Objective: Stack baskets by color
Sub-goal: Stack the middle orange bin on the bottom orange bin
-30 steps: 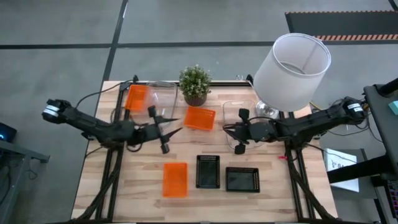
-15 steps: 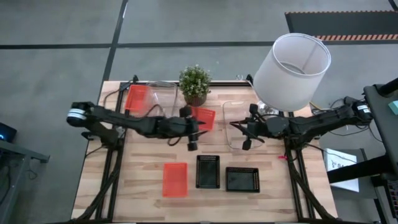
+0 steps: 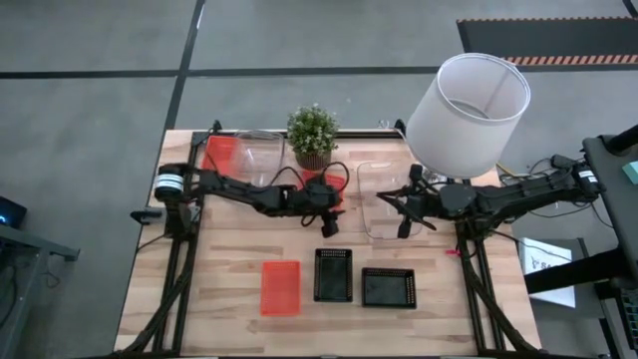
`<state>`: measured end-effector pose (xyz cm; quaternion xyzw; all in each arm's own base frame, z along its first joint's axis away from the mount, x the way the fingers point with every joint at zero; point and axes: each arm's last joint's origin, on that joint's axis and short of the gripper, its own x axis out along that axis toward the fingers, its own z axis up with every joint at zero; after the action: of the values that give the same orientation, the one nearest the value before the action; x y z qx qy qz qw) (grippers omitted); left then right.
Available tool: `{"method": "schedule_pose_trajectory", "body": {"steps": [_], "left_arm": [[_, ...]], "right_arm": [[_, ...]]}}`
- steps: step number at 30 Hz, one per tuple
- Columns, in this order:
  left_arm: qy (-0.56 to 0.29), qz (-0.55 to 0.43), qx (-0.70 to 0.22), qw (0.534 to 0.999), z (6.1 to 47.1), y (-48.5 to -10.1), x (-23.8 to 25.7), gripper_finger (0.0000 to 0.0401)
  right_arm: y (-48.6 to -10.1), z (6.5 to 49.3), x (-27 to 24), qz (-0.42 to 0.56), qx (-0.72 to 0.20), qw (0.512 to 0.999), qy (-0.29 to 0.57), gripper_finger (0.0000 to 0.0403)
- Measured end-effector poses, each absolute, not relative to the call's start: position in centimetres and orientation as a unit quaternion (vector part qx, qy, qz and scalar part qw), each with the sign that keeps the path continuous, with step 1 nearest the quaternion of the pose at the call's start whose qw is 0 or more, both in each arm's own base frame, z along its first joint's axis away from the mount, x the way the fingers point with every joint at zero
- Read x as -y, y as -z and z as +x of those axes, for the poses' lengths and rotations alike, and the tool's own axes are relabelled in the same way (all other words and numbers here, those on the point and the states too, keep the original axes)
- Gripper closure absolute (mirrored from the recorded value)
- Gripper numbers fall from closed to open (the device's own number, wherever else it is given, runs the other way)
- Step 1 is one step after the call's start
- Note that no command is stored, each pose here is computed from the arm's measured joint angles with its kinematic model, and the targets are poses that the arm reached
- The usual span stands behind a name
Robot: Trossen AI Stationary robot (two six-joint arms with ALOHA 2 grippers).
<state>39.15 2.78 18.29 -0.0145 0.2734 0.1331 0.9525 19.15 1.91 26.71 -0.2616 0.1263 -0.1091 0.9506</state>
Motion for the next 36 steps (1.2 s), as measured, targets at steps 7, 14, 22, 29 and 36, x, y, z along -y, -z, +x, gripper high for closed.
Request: {"method": "schedule_pose_trajectory", "body": {"steps": [7, 14, 22, 29, 36], "left_arm": [[-0.208, -0.018, -0.261, 0.942, 39.8, -17.1, -3.4, 0.0251], [-0.224, -0.033, -0.258, 0.939, 39.6, -17.1, -3.9, 0.0251], [-0.229, -0.045, -0.255, 0.938, 40.0, -15.7, -4.0, 0.0251], [-0.242, -0.071, -0.262, 0.932, 39.9, -15.2, -4.4, 0.0251], [-0.241, -0.099, -0.321, 0.91, 38.9, -15.0, -3.9, 0.0251]], "right_arm": [[-25.5, 18.8, -1.8, -0.236, -0.155, 0.953, 0.109, 0.0394], [-25.1, 18.7, -1.8, -0.236, -0.156, 0.953, 0.11, 0.0394], [-25.2, 18.7, -1.8, -0.234, -0.155, 0.953, 0.111, 0.0394], [-25.1, 18.7, -1.8, -0.234, -0.157, 0.953, 0.11, 0.0394], [-25.0, 18.7, -1.8, -0.233, -0.159, 0.953, 0.11, 0.0394]]}}
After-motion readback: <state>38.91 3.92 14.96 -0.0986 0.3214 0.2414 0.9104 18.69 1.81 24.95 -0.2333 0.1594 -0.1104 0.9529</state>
